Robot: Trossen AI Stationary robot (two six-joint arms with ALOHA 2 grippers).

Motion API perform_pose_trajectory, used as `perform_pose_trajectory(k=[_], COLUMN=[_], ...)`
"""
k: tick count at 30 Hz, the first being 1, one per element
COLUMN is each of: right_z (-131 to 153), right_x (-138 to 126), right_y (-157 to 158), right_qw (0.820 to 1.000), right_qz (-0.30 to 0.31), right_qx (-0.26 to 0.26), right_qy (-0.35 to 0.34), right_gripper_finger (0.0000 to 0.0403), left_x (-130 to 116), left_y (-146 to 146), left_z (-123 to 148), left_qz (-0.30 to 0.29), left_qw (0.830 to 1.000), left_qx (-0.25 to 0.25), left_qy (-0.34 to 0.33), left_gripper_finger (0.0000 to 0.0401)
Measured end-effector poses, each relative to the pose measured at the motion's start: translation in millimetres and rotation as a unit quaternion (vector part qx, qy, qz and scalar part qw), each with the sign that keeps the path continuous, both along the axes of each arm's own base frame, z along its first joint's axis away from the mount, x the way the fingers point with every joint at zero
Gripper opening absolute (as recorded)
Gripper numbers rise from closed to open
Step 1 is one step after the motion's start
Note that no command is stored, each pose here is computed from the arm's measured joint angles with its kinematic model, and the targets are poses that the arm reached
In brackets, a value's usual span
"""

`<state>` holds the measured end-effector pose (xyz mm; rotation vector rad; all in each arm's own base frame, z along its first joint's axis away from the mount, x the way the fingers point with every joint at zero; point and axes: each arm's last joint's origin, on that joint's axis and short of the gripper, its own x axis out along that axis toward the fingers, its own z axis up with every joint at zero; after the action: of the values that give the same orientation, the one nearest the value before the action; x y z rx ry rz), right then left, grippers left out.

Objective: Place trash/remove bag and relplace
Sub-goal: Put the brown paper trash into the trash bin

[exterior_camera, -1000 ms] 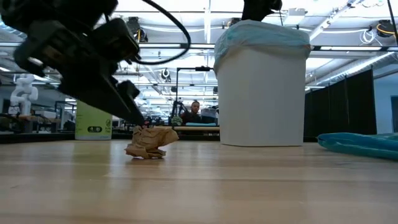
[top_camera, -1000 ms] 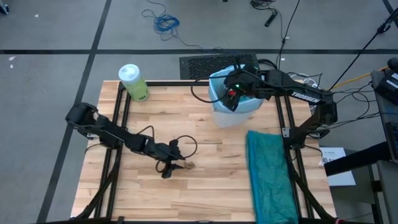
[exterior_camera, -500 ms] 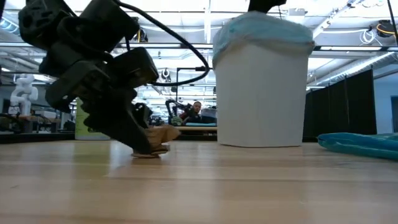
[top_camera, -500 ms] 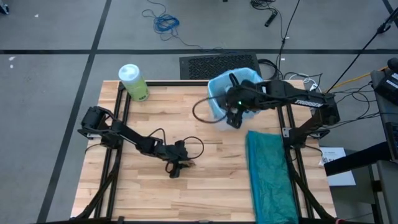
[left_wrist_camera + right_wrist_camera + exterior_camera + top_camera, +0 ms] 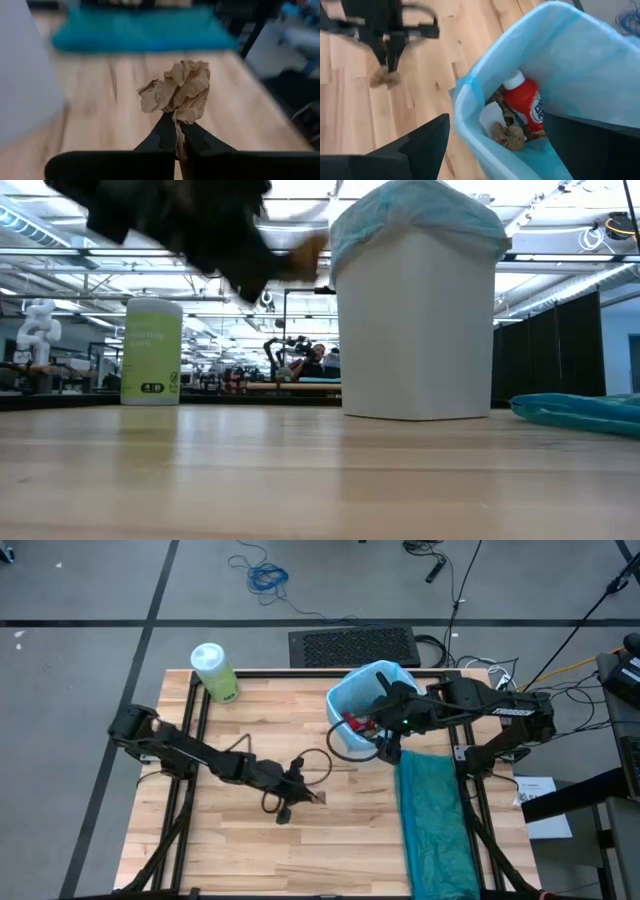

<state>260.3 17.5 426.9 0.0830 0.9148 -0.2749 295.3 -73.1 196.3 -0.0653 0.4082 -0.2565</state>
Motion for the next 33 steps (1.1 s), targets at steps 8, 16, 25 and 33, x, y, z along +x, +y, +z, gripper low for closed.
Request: perform_pose_trajectory(k=[8, 16, 25, 33], right_z=[15, 26, 34, 42], right_x=[-14, -27, -41, -55], right_y=[8, 5, 1, -2], right_qw=[0.999, 0.996, 0.994, 0.990], right_qz=[0.019, 0.005, -0.011, -0.029], right_qx=[0.001, -0.016, -0.039, -0.056], right_qy=[-0.049, -0.084, -0.103, -0.124], right_gripper_finger=[0.0313, 0.0313, 0.0313, 0.0313], left_x=[-6, 21, 71, 103], left_y=[39, 89, 139, 168], left_z=[94, 167, 186, 182], left_qz=[0.048, 0.061, 0.046, 0.065], left_qw=[0.992, 0.984, 0.987, 0.987], left_qx=[0.038, 0.104, 0.110, 0.108], left_qy=[-0.114, -0.131, -0.106, -0.103], left_gripper_finger=[0.0001, 0.0001, 0.0000, 0.0046])
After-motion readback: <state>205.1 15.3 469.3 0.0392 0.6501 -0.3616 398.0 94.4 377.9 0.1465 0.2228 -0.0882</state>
